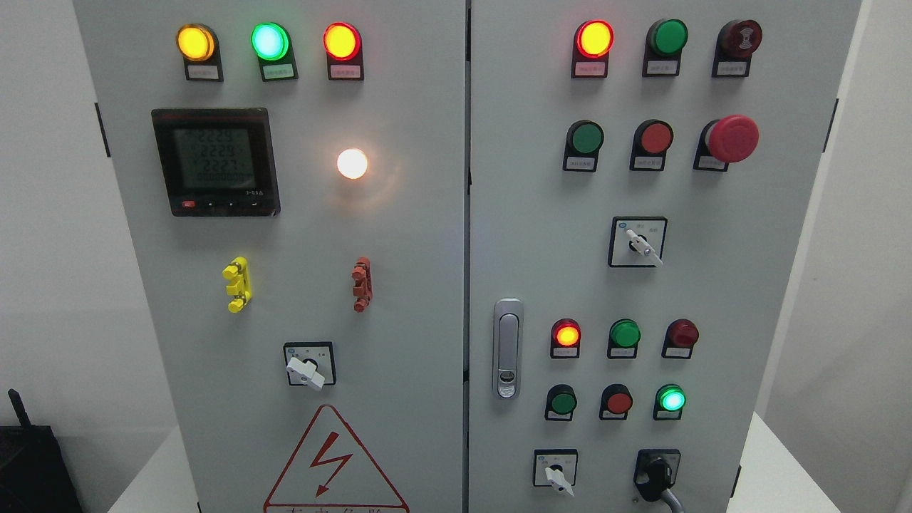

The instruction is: Trip black knob to open circuit

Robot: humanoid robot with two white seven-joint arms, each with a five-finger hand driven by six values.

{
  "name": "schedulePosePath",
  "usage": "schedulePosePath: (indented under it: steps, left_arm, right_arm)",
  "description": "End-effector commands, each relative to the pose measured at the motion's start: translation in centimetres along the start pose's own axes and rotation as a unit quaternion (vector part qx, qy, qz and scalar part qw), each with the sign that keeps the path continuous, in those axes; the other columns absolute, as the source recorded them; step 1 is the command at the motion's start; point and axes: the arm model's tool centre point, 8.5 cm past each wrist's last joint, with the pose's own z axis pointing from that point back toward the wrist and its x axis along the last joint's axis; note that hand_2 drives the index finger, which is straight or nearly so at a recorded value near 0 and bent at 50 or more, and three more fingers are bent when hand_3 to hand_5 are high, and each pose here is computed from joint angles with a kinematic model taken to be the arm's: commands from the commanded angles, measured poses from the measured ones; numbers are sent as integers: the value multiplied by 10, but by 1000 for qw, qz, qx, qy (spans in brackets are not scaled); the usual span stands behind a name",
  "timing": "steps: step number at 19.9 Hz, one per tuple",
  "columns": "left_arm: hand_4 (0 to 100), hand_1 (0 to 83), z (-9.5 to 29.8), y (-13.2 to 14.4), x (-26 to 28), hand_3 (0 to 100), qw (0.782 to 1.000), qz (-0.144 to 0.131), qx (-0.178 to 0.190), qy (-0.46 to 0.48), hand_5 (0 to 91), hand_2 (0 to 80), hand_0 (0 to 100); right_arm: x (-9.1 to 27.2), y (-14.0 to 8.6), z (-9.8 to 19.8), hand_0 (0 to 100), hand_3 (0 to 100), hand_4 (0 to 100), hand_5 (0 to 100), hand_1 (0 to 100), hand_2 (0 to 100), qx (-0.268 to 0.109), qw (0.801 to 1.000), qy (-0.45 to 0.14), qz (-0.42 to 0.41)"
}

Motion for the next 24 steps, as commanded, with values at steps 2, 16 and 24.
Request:
schedulePosePath:
  steps: [2,16,24]
  left_arm:
    - [0,389,-1,1,9,0,1000,-2,1,-12,0,0,120]
    - [0,389,-1,1,9,0,1000,-2,1,-12,0,0,120]
    - [0,389,-1,1,9,0,1000,-2,1,-12,0,0,120]
  right_arm:
    - [0,1,0,0,1000,996,964,0,73,5,1000,2,3]
    - [1,-9,0,0,1000,995,963,0,75,-7,1000,-1,6]
    - [2,-14,0,0,1000,994,963,0,76,-9,1000,-1,12]
